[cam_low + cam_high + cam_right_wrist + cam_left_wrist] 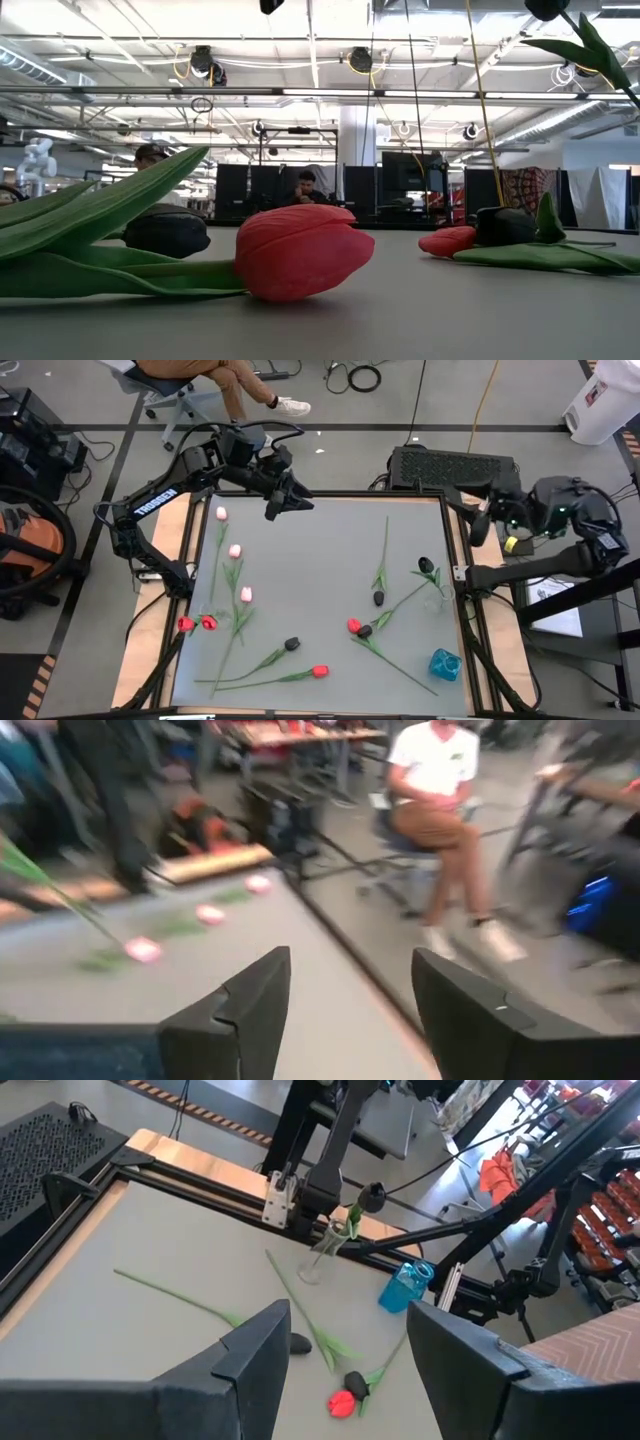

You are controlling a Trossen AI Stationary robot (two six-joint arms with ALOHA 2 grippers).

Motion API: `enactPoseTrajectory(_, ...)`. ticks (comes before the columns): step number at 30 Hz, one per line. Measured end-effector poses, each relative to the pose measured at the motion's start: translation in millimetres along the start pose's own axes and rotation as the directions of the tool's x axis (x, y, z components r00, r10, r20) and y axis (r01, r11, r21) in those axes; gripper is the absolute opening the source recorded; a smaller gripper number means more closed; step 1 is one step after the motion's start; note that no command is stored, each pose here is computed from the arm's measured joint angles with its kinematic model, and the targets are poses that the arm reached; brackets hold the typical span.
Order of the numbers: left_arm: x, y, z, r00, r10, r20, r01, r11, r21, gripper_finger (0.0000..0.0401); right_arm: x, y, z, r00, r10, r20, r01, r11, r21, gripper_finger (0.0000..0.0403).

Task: Sort flowers into vase by color
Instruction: Put the top black tulip into the right transparent vase

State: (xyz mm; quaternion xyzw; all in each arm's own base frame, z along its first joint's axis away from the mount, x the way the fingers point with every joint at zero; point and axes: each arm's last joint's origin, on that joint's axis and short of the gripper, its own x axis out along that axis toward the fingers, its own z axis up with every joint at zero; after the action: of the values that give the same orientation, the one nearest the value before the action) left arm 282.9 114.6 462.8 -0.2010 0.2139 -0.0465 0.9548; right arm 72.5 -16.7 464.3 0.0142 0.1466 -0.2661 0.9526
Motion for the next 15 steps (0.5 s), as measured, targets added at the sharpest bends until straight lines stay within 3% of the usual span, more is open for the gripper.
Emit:
enactPoseTrajectory(4,0,0,0,1.000,0.000,0.000,0.000,1.000,-0.008,0.0208,14,4,4,0.991,-0.131,-0.026,0.121,0.962,-0.243,0.0201)
enactPoseTrajectory(8,0,0,0,1.000,0.000,-0.001,0.000,1.000,-0.025,0.0208,27,5,6,0.958,-0.283,-0.043,0.234,0.861,-0.451,0.0201)
enactPoseTrajectory(11,1,-1,0,1.000,-0.003,-0.002,0.003,1.000,-0.023,0.0208,36,4,6,0.938,-0.340,-0.066,0.263,0.824,-0.502,0.0201)
enactPoseTrajectory(15,1,-2,0,1.000,-0.004,-0.003,0.004,1.000,-0.022,0.0208,49,-1,7,0.917,-0.384,-0.106,0.283,0.816,-0.505,0.0201)
